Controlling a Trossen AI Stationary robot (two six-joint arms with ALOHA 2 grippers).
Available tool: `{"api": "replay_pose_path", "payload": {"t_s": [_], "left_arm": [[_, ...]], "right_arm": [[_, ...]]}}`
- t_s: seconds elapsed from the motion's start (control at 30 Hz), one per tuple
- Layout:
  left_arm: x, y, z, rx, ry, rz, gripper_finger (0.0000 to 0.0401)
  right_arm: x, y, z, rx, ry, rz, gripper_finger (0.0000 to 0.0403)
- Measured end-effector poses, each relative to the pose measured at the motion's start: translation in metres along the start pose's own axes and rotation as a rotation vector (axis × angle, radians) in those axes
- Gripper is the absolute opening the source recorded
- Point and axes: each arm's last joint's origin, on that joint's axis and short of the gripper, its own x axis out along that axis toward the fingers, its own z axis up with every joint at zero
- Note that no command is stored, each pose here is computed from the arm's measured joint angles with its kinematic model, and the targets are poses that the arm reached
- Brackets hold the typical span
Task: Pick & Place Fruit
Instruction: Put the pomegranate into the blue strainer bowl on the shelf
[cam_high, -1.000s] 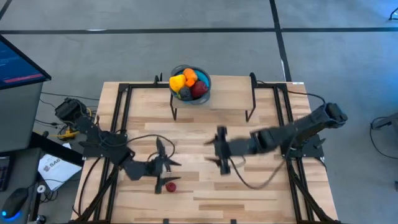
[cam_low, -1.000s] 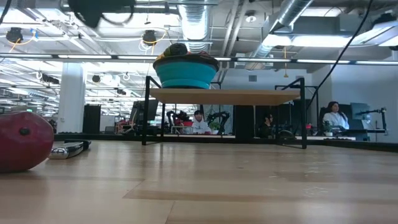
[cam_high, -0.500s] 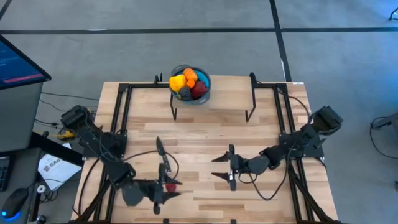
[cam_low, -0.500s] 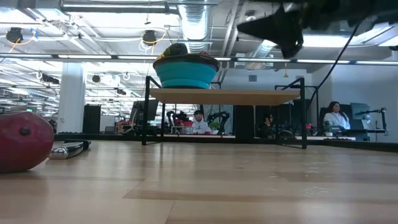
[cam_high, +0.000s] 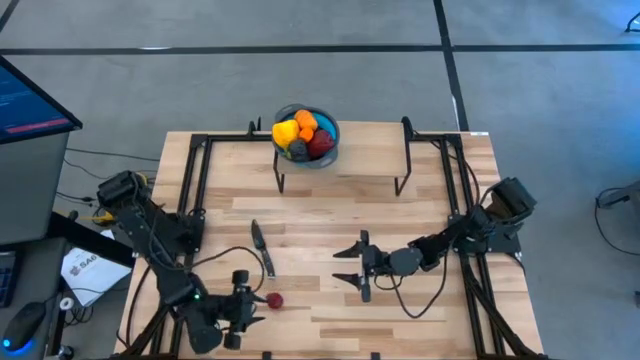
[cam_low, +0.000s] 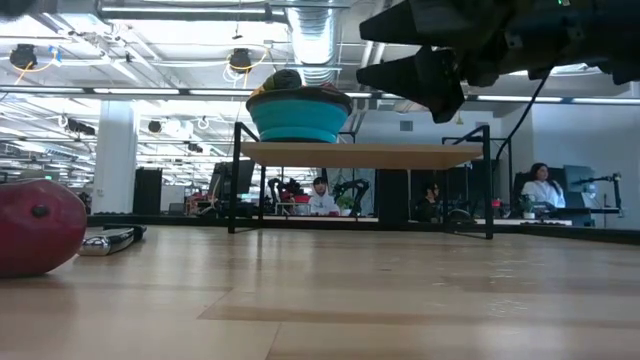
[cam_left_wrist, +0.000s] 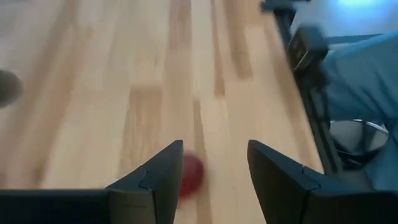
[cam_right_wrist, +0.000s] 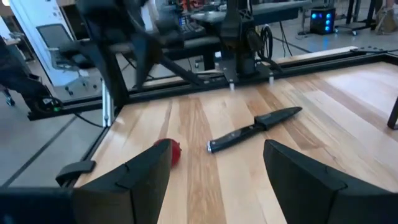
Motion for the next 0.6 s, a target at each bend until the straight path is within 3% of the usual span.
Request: {"api": "replay_pose_path", "payload": {"t_s": [0.2,0.37,0.5,0.6], "left_arm": [[0.016,0.018,-0.043,-0.238,0.128,0.031,0.0177],[0.027,0.03,-0.073,-0.333,0.11,0.016,0.0221],[0.034,0.035,-0.088,-0.275,0.006,-0.045,0.0272],[0.043,0.04,-0.098,-0.159,-0.052,-0.01,0.0297]], "right_arm": [[0.0,0.0,0.002,0.004,-0.008,0.002,0.0248],[0.0,0.0,0.002,0.004,-0.008,0.0,0.0248],[0.0,0.0,0.002,0.004,-0.008,0.0,0.0248],[0.001,-0.002,0.002,0.005,-0.009,-0.004,0.0248]]}}
